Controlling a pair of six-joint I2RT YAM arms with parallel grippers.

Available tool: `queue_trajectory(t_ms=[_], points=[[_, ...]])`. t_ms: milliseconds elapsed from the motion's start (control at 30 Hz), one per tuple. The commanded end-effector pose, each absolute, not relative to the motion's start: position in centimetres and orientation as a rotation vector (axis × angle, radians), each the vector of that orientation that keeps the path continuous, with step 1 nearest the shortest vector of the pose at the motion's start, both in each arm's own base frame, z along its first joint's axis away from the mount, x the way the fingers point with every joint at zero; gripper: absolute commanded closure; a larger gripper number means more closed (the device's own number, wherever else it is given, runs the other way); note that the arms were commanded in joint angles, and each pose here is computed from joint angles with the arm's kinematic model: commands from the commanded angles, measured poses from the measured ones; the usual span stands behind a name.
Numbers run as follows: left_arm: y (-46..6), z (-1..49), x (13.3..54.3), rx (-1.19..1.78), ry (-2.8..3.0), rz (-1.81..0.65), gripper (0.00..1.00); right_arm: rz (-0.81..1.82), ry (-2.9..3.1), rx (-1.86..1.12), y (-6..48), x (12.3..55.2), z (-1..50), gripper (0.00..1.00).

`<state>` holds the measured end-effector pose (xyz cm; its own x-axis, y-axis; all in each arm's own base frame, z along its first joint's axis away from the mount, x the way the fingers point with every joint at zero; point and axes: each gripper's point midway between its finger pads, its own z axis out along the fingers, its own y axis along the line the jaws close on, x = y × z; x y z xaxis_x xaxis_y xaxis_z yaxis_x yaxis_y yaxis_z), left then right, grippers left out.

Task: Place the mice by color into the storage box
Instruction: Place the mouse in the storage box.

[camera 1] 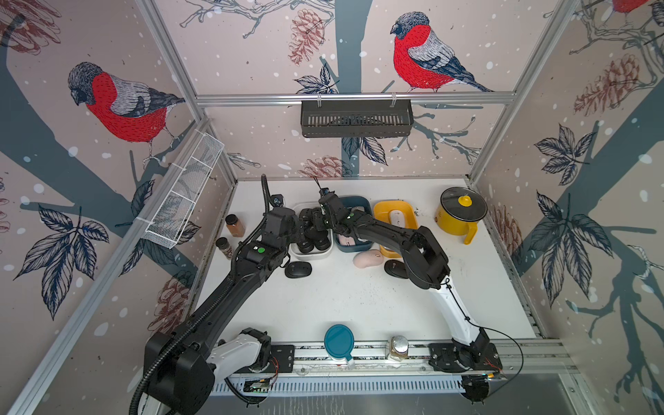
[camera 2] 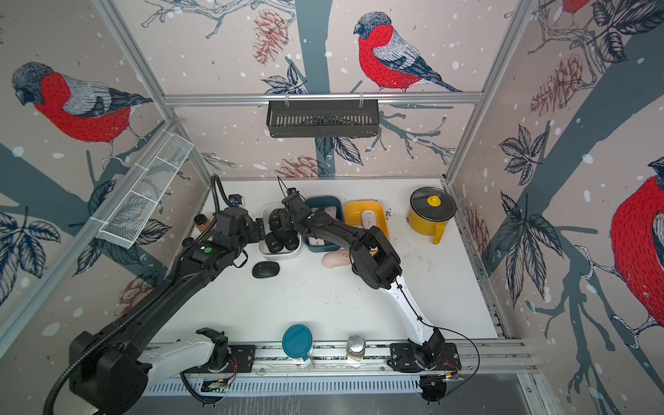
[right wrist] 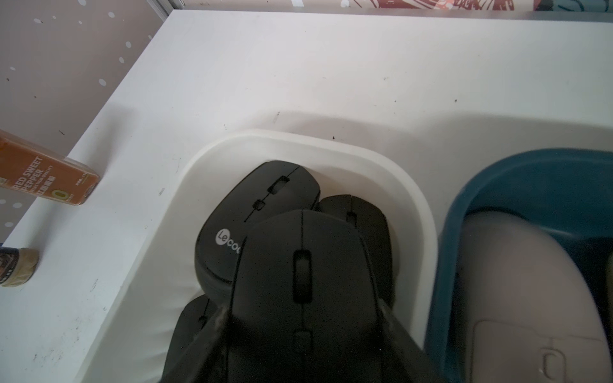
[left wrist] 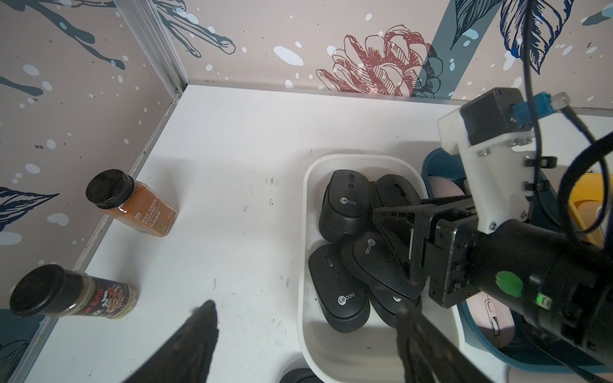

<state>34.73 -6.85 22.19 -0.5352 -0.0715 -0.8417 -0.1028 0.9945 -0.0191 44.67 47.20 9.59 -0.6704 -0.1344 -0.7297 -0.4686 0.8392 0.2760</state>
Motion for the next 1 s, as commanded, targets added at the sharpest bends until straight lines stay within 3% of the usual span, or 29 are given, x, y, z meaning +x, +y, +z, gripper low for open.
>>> queue_trajectory(t_ms=[0,300,633,967], points=[[-6.8,22.8,35.1,-0.135,2.107,0.034,0.17,0.591,2.263,-0.438,47.4,45.0,9.7,0.40],[-6.8,22.7,35.2,-0.134,2.113,0.033,0.17,0.605,2.251,-0.433,47.5,45.1,10.2,0.27],[-6.7,22.7,35.2,-0.136,2.111,0.033,0.17,0.620,2.142,-0.472,47.9,43.9,16.3,0.27],[-6.5,22.3,35.3,-0.140,2.120,0.054,0.17,0.678,2.058,-0.446,43.6,37.8,20.7,0.27]])
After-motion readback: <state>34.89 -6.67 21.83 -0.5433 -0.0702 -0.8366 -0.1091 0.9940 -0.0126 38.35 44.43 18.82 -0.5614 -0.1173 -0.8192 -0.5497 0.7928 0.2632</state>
